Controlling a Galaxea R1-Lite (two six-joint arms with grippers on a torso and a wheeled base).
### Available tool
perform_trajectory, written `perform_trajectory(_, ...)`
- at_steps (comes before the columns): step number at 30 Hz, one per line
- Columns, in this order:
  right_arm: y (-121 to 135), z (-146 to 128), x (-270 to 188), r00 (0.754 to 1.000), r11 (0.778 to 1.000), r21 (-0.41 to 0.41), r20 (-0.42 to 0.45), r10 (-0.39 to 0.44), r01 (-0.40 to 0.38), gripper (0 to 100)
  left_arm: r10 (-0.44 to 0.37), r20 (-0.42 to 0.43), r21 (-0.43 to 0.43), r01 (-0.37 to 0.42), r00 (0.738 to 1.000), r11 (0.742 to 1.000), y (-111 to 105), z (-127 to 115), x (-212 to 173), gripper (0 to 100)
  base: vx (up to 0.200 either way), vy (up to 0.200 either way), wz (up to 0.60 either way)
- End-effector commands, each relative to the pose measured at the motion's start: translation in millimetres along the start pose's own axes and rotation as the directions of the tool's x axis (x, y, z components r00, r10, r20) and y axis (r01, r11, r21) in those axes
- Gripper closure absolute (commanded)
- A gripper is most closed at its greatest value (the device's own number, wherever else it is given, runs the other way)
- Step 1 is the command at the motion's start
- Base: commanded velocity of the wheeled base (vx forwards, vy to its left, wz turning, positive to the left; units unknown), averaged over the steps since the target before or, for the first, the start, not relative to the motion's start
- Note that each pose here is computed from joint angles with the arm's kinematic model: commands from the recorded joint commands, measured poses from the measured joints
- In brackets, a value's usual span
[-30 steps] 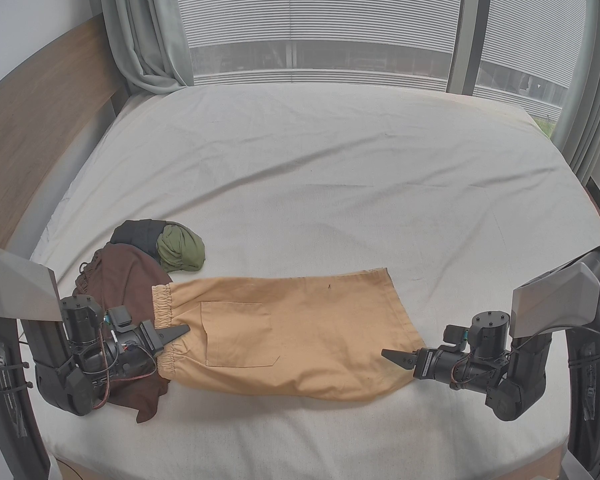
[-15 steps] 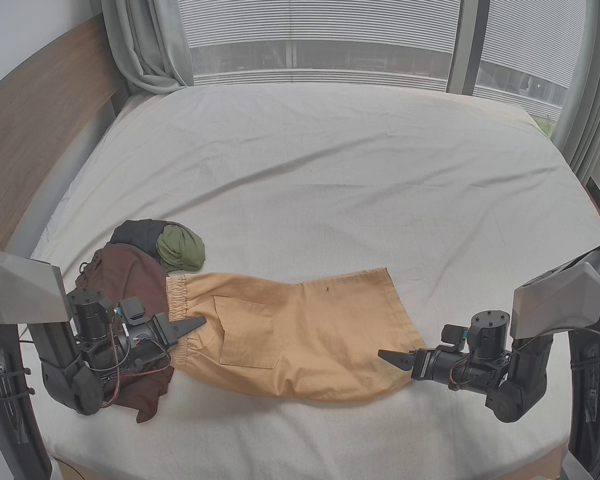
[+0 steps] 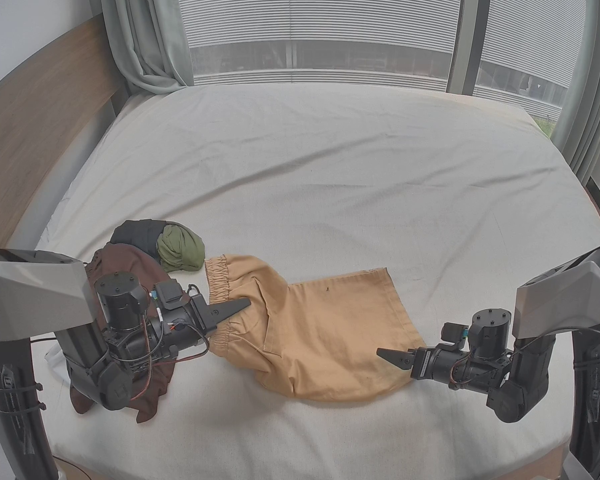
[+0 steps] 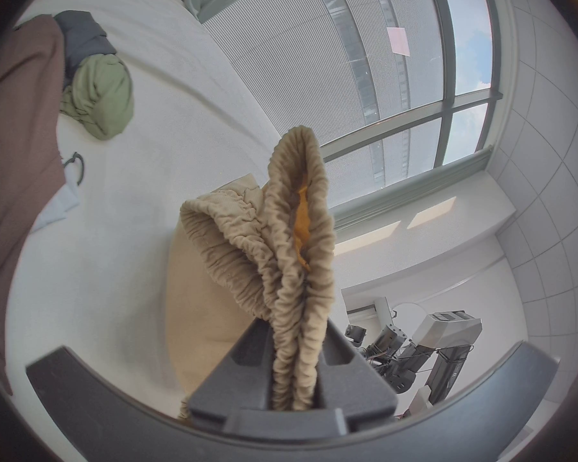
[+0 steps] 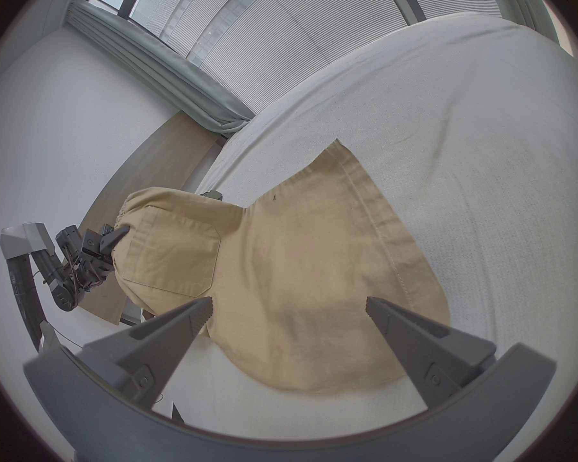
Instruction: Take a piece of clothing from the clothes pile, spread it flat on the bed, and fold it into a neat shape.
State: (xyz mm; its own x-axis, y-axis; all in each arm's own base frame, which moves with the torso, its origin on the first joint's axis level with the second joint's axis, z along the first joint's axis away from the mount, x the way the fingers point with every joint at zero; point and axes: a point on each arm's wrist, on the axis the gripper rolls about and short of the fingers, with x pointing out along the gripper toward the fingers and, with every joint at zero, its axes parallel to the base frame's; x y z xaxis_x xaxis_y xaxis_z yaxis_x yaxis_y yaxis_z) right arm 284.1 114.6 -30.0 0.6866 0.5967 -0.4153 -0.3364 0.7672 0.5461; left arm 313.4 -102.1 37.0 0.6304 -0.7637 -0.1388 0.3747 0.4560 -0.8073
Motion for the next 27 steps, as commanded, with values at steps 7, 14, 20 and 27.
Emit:
perform_trajectory(7, -1.5, 5.5, -1.4, 1.000, 1.000, 0.003, 0.022, -0.002, 0.002, 0, -0.118, -0.007, 0.015, 0.118, 0.993, 0.993, -25.4, -1.9, 37.2, 100, 0.000, 0.000, 0.00)
perform_trajectory(14, -3.4, 27.2, -12.3, 0.995, 1.000, 0.005, 0.101, -0.007, 0.007, 0, -0.173, -0.025, 0.005, 0.173, 0.985, 0.985, -33.1, -14.5, 70.0, 100, 0.000, 0.000, 0.00)
perform_trajectory(20, -10.6, 37.9, -16.6, 0.990, 1.000, 0.011, 0.142, -0.024, 0.023, 0, -0.185, -0.022, 0.009, 0.185, 0.983, 0.983, -27.5, -26.7, 97.0, 100, 0.000, 0.000, 0.00)
perform_trajectory(27, -16.0, 44.6, -17.0, 0.985, 0.999, 0.014, 0.170, -0.035, 0.033, 0, -0.191, -0.055, -0.037, 0.189, 0.980, 0.981, -28.3, -36.2, 112.7, 100, 0.000, 0.000, 0.00)
